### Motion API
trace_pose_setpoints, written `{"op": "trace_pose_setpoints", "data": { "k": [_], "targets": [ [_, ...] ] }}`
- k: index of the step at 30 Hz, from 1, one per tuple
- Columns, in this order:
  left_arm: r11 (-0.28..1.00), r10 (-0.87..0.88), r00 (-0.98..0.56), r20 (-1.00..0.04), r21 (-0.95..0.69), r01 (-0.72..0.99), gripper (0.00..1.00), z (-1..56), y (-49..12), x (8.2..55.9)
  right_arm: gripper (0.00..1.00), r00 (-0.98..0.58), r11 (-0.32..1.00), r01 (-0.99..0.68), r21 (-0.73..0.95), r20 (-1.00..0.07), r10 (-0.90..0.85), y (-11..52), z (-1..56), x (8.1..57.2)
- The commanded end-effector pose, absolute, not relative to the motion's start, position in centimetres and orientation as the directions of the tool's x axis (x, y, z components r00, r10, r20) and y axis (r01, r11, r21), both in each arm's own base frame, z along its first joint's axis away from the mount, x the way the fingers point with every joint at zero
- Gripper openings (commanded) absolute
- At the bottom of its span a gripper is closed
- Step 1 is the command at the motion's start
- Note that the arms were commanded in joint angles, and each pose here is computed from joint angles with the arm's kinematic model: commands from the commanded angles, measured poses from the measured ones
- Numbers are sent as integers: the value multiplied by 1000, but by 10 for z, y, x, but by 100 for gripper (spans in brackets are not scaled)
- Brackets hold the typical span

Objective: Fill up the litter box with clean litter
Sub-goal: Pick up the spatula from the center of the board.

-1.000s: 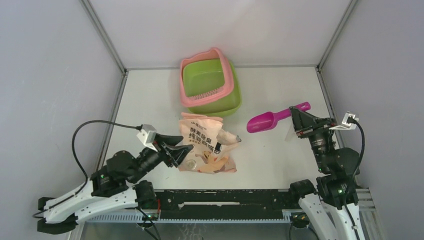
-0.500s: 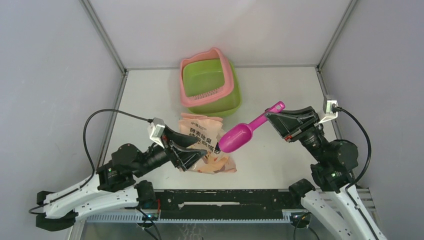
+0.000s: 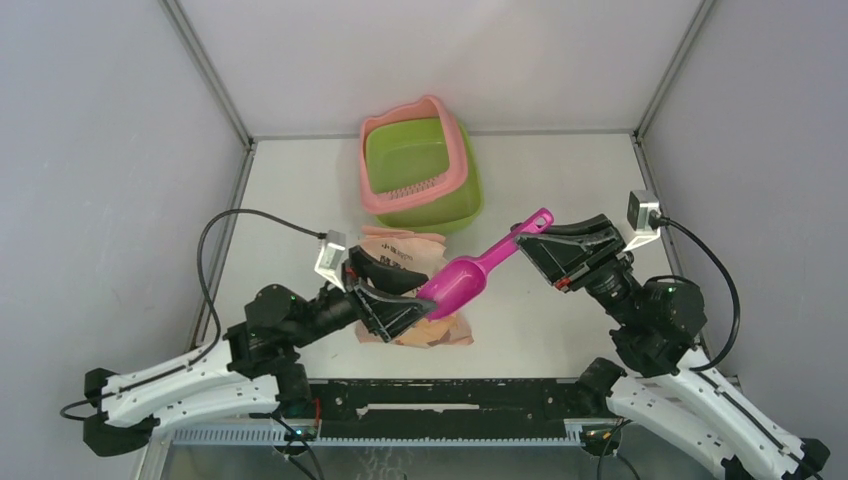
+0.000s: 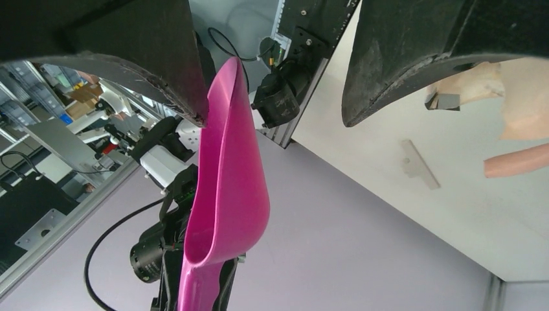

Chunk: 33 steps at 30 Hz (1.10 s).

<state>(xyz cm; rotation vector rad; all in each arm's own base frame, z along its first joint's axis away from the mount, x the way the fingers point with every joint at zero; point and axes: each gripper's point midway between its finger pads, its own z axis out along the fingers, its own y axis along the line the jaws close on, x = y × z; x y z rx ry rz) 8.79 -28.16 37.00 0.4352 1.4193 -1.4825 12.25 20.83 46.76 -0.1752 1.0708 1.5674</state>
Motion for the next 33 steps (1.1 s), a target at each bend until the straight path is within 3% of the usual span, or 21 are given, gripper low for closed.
{"op": "trace_pose_setpoints", "data": {
  "k": [1,6,12,16,17,21,24,29,31,33],
  "targets": [
    [81,-431,-473,-769,-555,828,79,383,-290,78,0,-223,119,-868,483,-592,774,198,496,125],
    [102,-451,-475,-755,-573,813,76,380,-288,84,0,-208,150,-860,488,-602,771,203,492,131],
    [159,-523,-445,-727,-596,787,52,380,-275,98,0,-219,145,-862,485,-616,757,211,489,126],
    [170,-525,-435,-732,-591,789,25,381,-273,99,0,-227,138,-862,487,-616,755,211,489,122],
    [168,-523,-436,-732,-590,789,22,381,-273,99,0,-232,134,-862,489,-616,753,212,488,121],
    [171,-503,-442,-742,-587,791,22,383,-275,97,1,-258,125,-858,497,-630,732,214,486,116],
    [225,-446,-451,-773,-585,779,20,383,-266,95,27,-277,194,-840,507,-708,649,211,482,113],
    [249,-359,-479,-801,-577,778,21,385,-247,81,40,-342,314,-823,474,-854,392,202,457,97],
    [239,-334,-492,-804,-577,781,20,388,-244,75,37,-380,310,-827,468,-873,305,200,450,88],
    [223,-333,-500,-799,-582,782,20,392,-243,72,18,-405,294,-833,469,-878,256,199,443,81]
  ]
}}
